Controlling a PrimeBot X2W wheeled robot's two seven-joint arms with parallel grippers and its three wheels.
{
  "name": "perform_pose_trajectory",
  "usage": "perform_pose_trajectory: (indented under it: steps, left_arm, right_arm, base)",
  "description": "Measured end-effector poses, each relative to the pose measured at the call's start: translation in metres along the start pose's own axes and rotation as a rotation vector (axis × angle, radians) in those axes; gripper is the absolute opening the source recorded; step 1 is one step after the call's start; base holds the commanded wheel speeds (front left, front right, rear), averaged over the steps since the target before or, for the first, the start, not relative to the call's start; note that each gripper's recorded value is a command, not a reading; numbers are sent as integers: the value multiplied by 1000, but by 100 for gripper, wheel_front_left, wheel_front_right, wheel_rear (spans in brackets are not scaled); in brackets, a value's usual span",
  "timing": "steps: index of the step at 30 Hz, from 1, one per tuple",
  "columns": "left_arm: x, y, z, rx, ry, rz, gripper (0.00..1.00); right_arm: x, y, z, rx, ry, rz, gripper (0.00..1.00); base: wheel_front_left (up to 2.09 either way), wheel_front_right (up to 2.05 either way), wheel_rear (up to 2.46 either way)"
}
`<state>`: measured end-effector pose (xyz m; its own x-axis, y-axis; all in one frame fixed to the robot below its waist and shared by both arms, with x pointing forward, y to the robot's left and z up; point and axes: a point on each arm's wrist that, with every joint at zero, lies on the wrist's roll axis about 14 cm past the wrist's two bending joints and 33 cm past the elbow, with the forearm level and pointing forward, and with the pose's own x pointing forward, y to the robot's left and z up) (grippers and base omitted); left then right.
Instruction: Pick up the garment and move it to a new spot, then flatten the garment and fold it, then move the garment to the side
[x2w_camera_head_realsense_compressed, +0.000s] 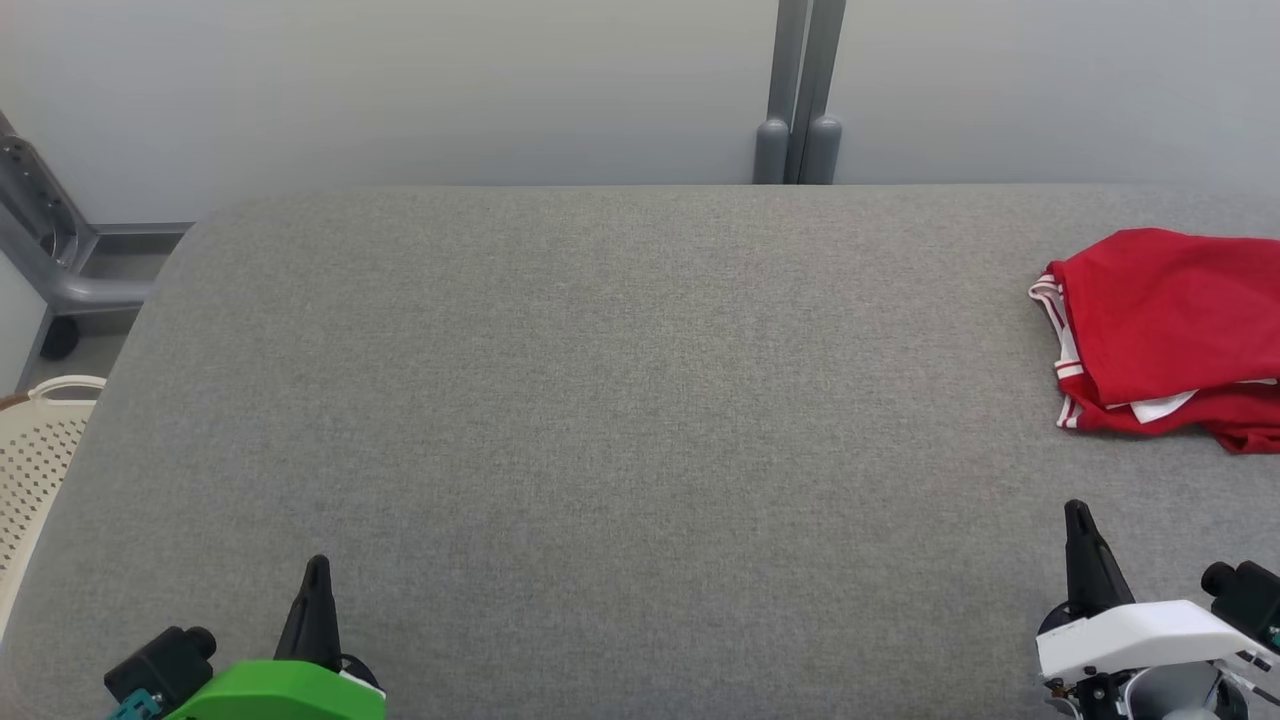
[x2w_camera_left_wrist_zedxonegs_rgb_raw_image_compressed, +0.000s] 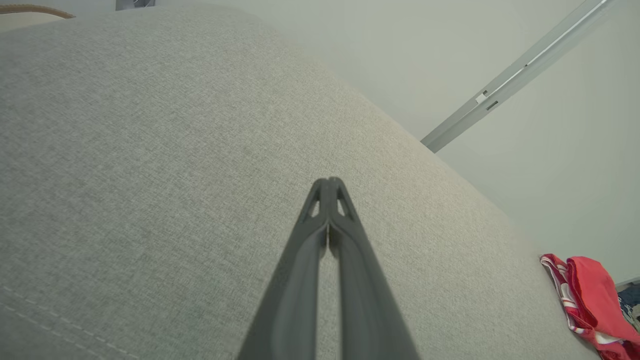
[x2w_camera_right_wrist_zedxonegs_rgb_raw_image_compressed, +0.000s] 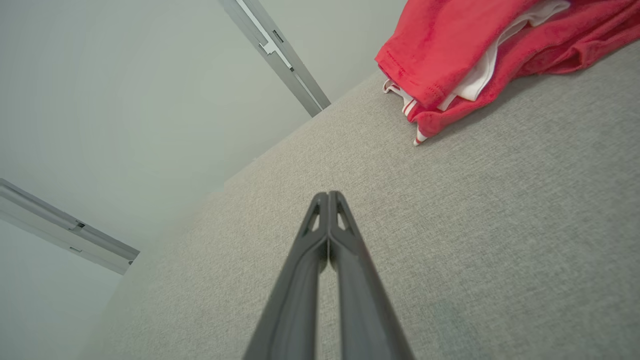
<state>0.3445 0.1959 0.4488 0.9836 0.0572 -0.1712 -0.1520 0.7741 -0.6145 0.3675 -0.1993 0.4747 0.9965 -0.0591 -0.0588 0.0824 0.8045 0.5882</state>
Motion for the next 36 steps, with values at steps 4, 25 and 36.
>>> perform_pose_trajectory:
  steps: [4,25,36]
  left_arm:
    - [2,-2,1,-56,4,-3,0]
    - [13,-15,8,-311,20,-41,0]
    - [18,-23,11,-425,34,-65,0]
  right_arm:
    - [0,-1,3,58,-5,-6,0]
    - [-4,-4,13,330,-26,-20,0]
    - [-7,-6,17,452,-35,-22,0]
  base:
    - [0,0,0]
    - [0,0,0]
    - [0,0,0]
